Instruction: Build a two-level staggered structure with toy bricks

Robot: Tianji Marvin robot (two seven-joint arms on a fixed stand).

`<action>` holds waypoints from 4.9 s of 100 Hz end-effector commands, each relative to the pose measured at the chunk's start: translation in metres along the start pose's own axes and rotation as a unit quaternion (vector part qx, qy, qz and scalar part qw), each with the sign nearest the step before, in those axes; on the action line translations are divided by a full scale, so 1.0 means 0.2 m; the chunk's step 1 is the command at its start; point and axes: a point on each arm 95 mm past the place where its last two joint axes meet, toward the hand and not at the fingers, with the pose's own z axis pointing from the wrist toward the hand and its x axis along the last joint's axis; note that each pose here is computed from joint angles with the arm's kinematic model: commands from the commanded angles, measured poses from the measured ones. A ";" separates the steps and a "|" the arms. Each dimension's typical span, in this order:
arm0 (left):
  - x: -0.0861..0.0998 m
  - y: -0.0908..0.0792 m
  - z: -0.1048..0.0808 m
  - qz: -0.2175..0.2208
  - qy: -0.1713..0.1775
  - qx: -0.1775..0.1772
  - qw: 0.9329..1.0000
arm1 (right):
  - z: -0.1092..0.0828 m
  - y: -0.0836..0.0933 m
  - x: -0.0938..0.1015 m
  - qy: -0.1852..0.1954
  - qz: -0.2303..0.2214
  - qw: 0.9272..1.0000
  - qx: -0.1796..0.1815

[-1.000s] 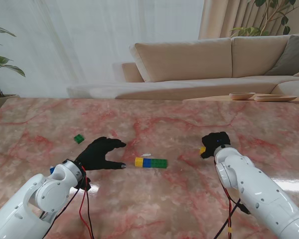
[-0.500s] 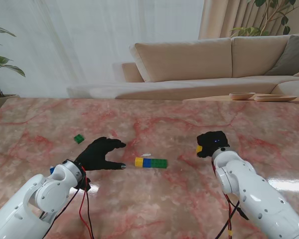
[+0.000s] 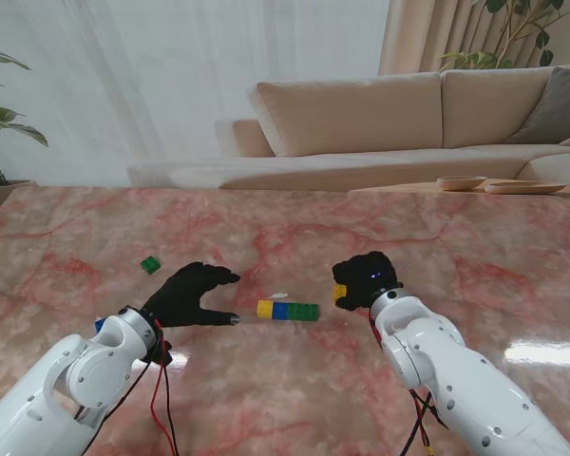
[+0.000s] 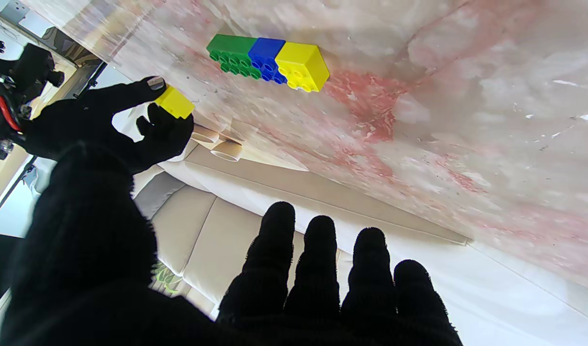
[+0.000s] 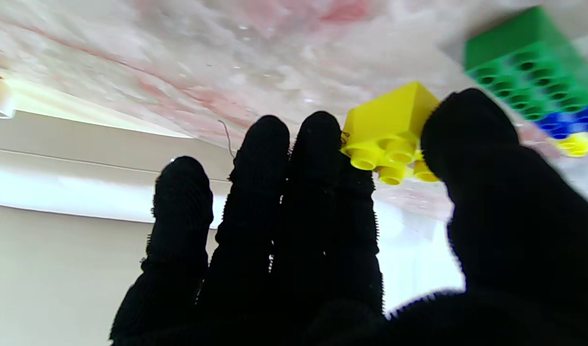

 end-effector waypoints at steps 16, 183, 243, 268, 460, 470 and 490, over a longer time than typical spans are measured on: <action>0.00 0.02 -0.01 -0.001 0.000 0.000 1.000 | 0.03 0.00 0.16 0.021 0.009 1.000 0.008; -0.03 0.01 -0.05 0.001 -0.006 -0.001 1.000 | 0.15 -0.05 0.36 0.031 -0.024 0.999 0.038; -0.03 0.01 -0.06 0.001 -0.006 -0.005 1.000 | 0.15 -0.05 0.36 0.029 -0.031 0.998 0.047; -0.03 0.01 -0.06 0.001 -0.007 -0.006 1.000 | 0.15 -0.05 0.37 0.030 -0.032 0.998 0.051; -0.03 0.00 -0.06 0.001 -0.003 -0.011 1.000 | 0.11 -0.03 0.36 0.024 -0.048 0.997 0.063; -0.03 0.00 -0.06 0.001 -0.003 -0.011 1.000 | 0.10 -0.02 0.35 0.022 -0.046 0.997 0.056; -0.03 0.00 -0.07 0.002 -0.003 -0.009 1.000 | 0.04 0.05 0.34 0.021 -0.031 0.999 0.035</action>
